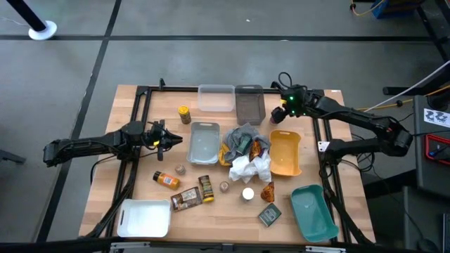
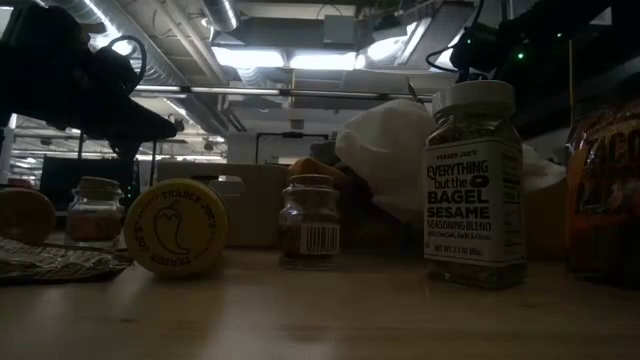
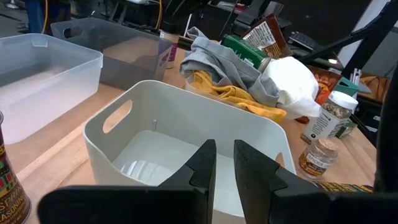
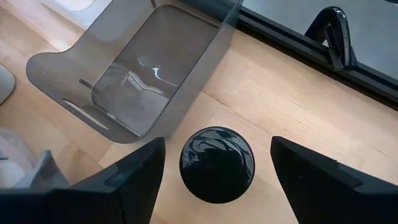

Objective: Sort spices by type
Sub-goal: Put the top black seasoning bottle into the black bin

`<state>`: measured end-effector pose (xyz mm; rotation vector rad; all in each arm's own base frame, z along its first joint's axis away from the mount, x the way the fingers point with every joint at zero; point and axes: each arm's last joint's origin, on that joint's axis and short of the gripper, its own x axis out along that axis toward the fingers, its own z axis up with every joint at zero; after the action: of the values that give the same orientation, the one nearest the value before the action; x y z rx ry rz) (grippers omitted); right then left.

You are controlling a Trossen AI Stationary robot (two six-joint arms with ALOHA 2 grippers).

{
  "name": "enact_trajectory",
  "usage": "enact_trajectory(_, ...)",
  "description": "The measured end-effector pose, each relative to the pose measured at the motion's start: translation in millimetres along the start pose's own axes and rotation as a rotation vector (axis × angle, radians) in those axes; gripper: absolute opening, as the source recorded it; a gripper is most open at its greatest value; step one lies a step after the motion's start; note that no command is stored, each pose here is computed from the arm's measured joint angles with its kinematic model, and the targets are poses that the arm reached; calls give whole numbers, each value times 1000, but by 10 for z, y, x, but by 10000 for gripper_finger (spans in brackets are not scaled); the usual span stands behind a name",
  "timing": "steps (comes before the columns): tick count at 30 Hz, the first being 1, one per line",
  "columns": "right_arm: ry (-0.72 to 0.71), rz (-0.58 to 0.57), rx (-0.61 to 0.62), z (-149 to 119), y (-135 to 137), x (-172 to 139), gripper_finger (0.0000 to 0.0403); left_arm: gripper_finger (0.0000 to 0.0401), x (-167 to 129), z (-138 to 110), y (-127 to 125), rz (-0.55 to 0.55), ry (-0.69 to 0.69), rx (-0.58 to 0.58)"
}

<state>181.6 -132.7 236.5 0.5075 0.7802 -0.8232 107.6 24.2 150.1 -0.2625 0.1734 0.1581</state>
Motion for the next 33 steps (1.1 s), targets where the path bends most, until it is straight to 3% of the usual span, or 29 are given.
enact_trajectory(26,35,-11,-4,-100,-23,73,291,45,0,0,0,0,1,0)
enact_trajectory(33,109,-35,-19,-132,-8,278,291,45,0,-1,0,0,1,0)
